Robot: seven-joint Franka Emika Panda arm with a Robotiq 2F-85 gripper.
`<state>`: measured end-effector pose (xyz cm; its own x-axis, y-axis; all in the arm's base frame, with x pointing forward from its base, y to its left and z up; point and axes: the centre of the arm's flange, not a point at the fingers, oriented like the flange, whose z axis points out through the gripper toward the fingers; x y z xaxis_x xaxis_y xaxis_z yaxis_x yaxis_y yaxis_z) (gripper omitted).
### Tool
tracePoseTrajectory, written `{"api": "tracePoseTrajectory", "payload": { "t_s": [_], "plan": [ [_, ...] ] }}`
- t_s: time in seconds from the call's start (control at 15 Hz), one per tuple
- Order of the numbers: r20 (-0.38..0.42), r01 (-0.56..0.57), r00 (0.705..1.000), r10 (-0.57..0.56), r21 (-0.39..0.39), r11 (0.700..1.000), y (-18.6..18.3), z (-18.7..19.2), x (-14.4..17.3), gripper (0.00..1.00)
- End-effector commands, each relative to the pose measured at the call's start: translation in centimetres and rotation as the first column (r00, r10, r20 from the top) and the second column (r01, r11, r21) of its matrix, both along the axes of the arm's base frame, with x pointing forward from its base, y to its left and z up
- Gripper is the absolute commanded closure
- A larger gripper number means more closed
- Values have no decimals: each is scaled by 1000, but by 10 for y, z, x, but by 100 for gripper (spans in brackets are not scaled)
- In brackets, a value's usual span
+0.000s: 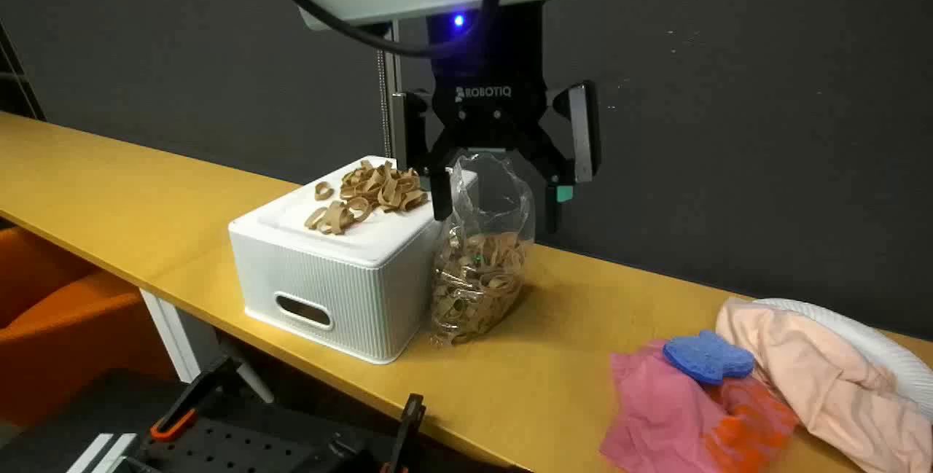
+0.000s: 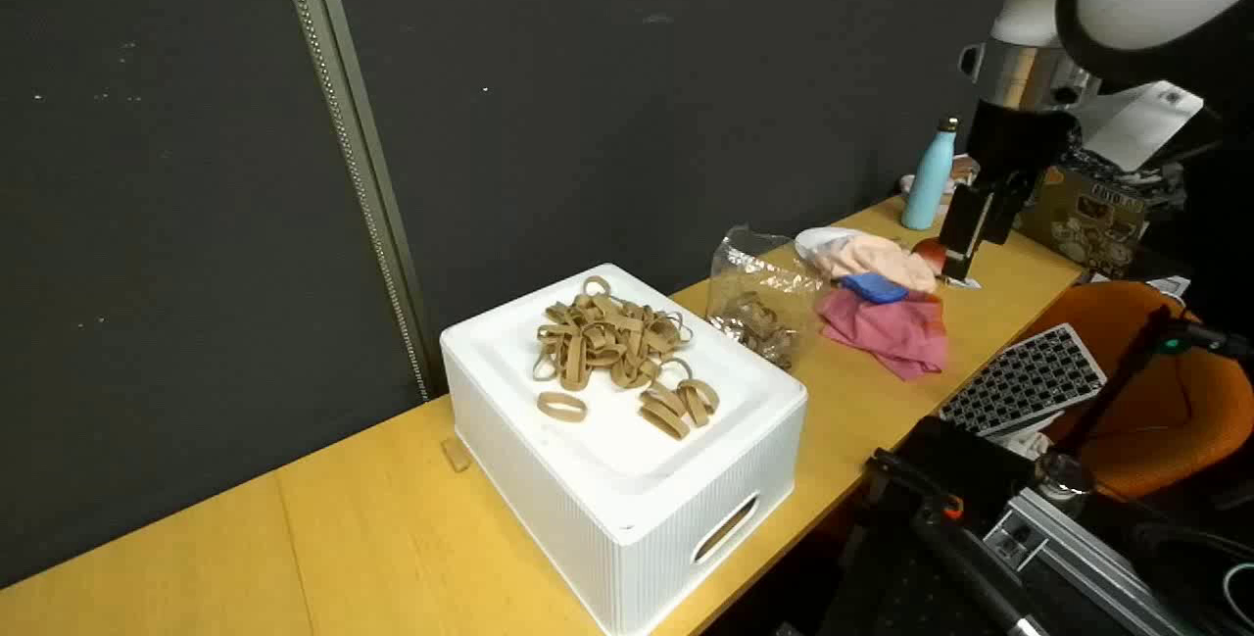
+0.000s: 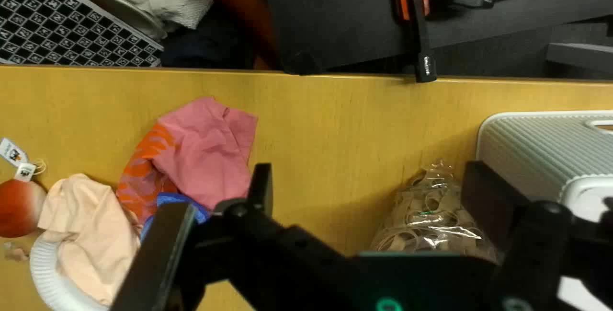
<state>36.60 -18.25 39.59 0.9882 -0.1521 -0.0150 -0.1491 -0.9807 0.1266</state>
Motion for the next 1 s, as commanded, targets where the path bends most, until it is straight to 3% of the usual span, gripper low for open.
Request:
{"api": "tracePoseTrajectory", "payload": {
  "t_s": [0.0,0.27,0.6,0.93],
  "plan": [
    [1,0,1000,0,0,1000,0,0,0,0],
    [59,8,998,-8,14,1000,2,3,28,0],
    [205,7,979,-21,70,998,22,7,110,0],
    [201,-6,979,-23,143,990,80,-19,202,0]
  ]
}}
